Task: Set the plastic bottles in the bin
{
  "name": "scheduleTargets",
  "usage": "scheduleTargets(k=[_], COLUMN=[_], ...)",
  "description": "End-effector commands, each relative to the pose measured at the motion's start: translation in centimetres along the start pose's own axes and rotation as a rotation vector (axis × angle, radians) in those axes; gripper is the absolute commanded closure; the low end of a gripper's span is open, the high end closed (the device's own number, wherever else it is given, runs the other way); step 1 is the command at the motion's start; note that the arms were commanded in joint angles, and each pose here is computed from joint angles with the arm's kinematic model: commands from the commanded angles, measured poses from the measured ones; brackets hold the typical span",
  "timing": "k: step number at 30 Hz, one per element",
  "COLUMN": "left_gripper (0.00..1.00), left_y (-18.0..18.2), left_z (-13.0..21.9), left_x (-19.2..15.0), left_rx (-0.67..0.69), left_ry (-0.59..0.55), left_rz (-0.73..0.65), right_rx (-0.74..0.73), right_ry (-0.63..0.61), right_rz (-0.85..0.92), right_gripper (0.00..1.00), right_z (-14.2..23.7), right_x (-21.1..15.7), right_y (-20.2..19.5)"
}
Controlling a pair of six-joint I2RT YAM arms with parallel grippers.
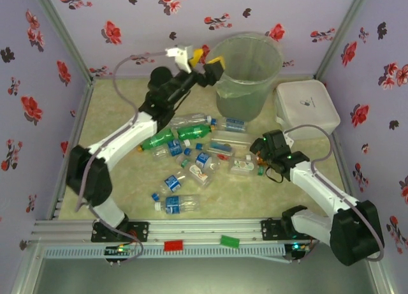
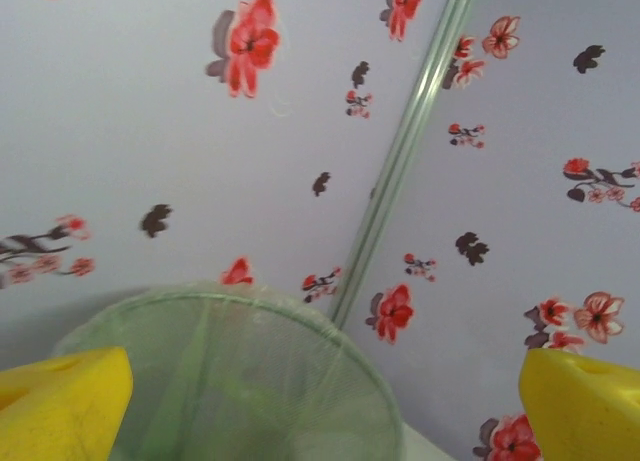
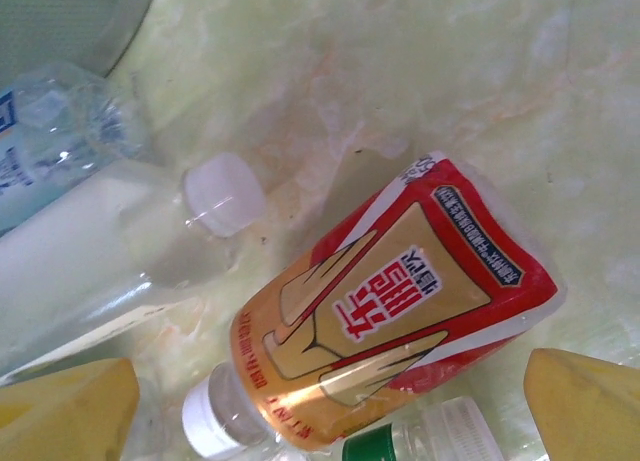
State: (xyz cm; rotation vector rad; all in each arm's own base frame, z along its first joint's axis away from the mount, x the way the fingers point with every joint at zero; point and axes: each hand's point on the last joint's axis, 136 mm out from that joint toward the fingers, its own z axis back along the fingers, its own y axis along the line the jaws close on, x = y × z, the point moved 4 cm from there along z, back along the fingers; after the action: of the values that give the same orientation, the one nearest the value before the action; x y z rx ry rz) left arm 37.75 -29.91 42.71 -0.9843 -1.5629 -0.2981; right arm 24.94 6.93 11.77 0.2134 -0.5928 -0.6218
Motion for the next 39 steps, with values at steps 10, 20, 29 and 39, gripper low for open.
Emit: scheduleTargets(k=[10,20,29,39], left_gripper=[0.00,0.00,0.00,0.00], left_y=[7.5,12.1,13.3,14.0], left_z=[13.8,22.3,23.0,23.4], left_x=[-6.9,-12.7,-12.0,-13.3], left_rx=[0.427,0.712,0.776,0.809], left_ry=[0.119,0.265,0.240,0.265], left_rz=[-0.057,0.072,0.079,0.120], right_rx=[-0.006,-0.012,-0.034,0.034], right_ry=[0.009,0.035,0.018,-0.110], right_rz=[-0.257,-0.347,-0.390,-0.364], right_gripper=[0.03,0.10,0.26,0.44], right_z=[-3.7,-6.7,-7.9,-5.3], right_x=[0.7,0.9,0.6,2.5], right_y=[-0.2,-0.1,-0.8,-0.8])
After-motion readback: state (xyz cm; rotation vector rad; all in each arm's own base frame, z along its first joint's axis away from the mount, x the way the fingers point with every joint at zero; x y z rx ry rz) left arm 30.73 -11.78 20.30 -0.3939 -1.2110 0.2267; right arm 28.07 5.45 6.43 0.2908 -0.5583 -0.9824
